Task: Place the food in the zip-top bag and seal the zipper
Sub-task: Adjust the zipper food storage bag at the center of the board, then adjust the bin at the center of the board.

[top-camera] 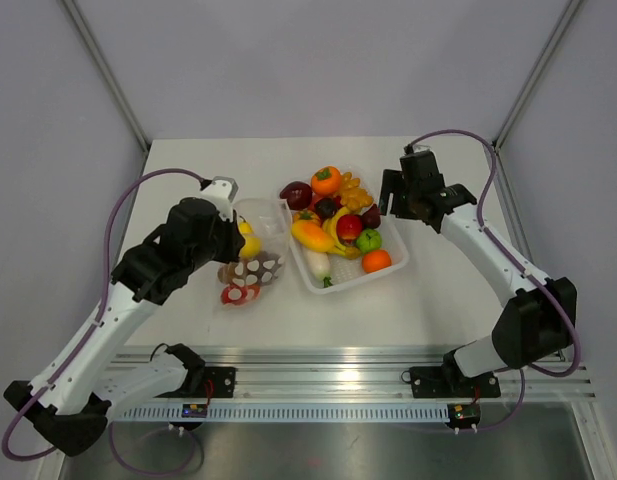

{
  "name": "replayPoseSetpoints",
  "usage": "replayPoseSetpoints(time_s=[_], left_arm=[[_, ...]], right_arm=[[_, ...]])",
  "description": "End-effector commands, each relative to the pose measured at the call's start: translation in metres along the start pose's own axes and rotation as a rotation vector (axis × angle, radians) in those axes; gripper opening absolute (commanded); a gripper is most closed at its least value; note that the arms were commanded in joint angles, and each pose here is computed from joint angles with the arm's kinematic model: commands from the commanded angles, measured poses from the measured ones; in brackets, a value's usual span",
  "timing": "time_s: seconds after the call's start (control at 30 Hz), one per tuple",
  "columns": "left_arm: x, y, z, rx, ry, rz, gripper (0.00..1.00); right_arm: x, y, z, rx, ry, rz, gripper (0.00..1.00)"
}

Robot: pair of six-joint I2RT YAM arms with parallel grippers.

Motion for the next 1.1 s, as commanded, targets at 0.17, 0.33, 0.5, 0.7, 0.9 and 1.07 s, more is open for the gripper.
replayPoseSetpoints(time_s=[0.17, 0.33, 0.5, 0.7, 0.9, 1.07], left_arm=[[-0.012, 0.007, 0.037, -0.114, 0.000, -0.065, 0.00], [-0.011, 0.005, 0.034, -0.105, 0.000, -0.061, 0.00], [-0.012, 0.005, 0.035, -0.103, 0.002, -0.074, 0.00], [-0.014, 0.001, 0.035, -0.092, 0.003, -0.077, 0.00], [-0.017, -0.003, 0.035, -0.082, 0.002, -0.093, 0.00], [-0.022, -0.007, 0.036, -0.069, 0.002, -0.111, 0.00]], right_arm=[[-0.055, -0.033, -0.061, 0.184, -0.020, -0.071, 0.72], [-0.053, -0.049, -0.076, 0.242, -0.011, -0.024, 0.64], [-0.056, -0.059, -0.081, 0.262, -0.023, -0.017, 0.57], [-0.073, -0.057, -0.078, 0.246, -0.060, -0.073, 0.13], [-0.112, -0.041, -0.075, 0.211, -0.128, -0.192, 0.14], [-0.120, -0.036, -0.076, 0.214, -0.124, -0.227, 0.16]])
Point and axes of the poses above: each gripper's point midway between its finger pads, its own y axis back along the fingers, its own x axis along the line the jaws close on, z = x × y, the point moved 2 cm from there along y, back along the fingers, and after that the axes turned 4 degrees about y, right-handed, at the moved point
